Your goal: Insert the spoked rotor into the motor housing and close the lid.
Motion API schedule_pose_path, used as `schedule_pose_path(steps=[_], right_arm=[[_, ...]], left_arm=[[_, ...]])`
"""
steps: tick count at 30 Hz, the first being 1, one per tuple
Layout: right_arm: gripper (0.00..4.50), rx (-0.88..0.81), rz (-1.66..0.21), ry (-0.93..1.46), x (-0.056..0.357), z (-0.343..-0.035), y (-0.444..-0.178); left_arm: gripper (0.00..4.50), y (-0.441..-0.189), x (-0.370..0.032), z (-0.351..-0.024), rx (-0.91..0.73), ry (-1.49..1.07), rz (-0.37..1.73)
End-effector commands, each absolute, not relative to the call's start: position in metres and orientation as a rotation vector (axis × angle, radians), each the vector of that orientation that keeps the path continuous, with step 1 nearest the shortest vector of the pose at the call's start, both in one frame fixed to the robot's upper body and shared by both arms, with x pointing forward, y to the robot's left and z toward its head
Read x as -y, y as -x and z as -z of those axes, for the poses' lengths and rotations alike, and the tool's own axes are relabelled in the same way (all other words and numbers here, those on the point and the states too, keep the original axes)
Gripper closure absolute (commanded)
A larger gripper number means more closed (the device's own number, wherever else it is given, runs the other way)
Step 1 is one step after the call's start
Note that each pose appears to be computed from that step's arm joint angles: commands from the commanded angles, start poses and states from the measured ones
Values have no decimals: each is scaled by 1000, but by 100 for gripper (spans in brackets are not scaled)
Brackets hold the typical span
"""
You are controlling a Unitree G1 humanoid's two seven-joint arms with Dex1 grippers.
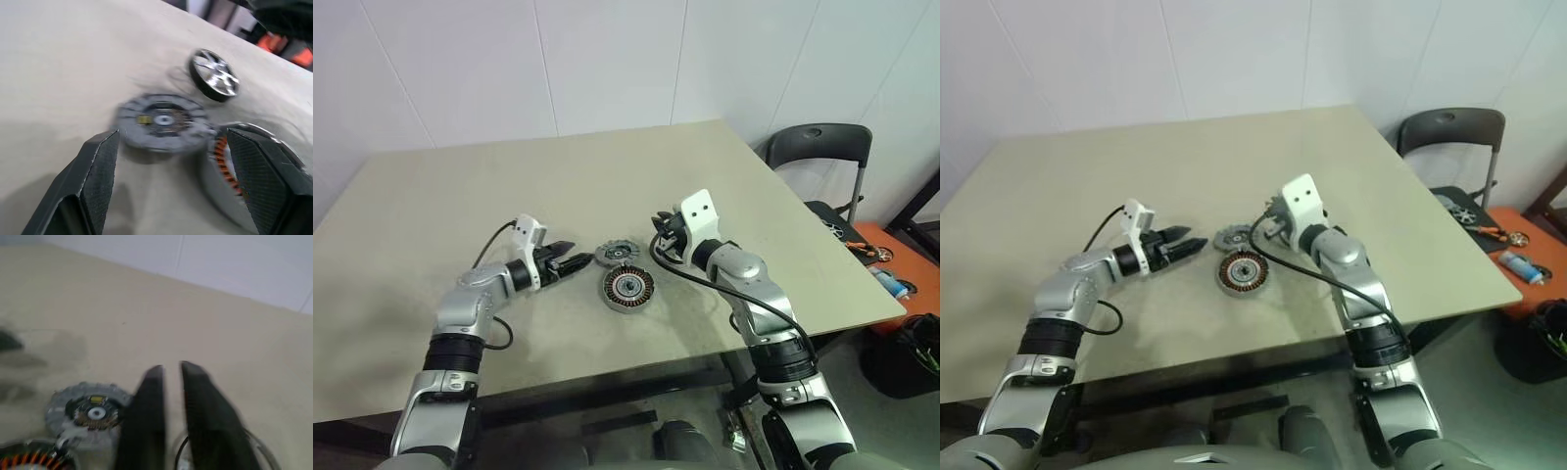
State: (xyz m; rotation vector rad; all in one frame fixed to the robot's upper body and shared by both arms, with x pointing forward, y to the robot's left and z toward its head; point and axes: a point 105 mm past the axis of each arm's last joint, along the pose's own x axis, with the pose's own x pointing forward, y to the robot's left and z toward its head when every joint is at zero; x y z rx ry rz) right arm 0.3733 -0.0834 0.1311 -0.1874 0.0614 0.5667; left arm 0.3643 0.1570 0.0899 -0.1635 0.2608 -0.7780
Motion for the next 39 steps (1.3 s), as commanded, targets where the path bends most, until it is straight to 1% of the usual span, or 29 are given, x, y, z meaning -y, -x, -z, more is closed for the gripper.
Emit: schedule_pose_path(steps=[1,3,5,8,12,16,18,23,32,37,39], right_arm=[[448,-66,-693,113,72,-144,-357],[448,-91,-780,67,69,-142,-343],[448,-112,-796,25,73,-141,-338],[448,-208,-810,39,81,-126,-335],[448,-283,-879,51,74,-109,-323],[448,-321,-868,123,66,-87,-323],[448,-327,-866,147,63,-81,-325],[448,-311,-893,185,52,-77,-325],[448,-263,-899,194,47,-89,-332],[448,-263,-911,187,42,-89,-333],[448,-277,-910,183,40,-84,-334]], left_arm=[[80,-366,-165,-103,-223,151,742],[80,-366,-164,-104,-224,152,737],[80,-365,-163,-105,-224,152,734],[80,-364,-160,-107,-224,158,732],[80,-361,-158,-106,-232,163,725],[80,-359,-157,-106,-235,165,717],[80,-359,-156,-107,-235,166,712],[80,-356,-155,-107,-239,166,710],[80,-354,-154,-106,-246,164,708],[80,-353,-154,-105,-249,167,709],[80,-353,-155,-103,-252,166,710]])
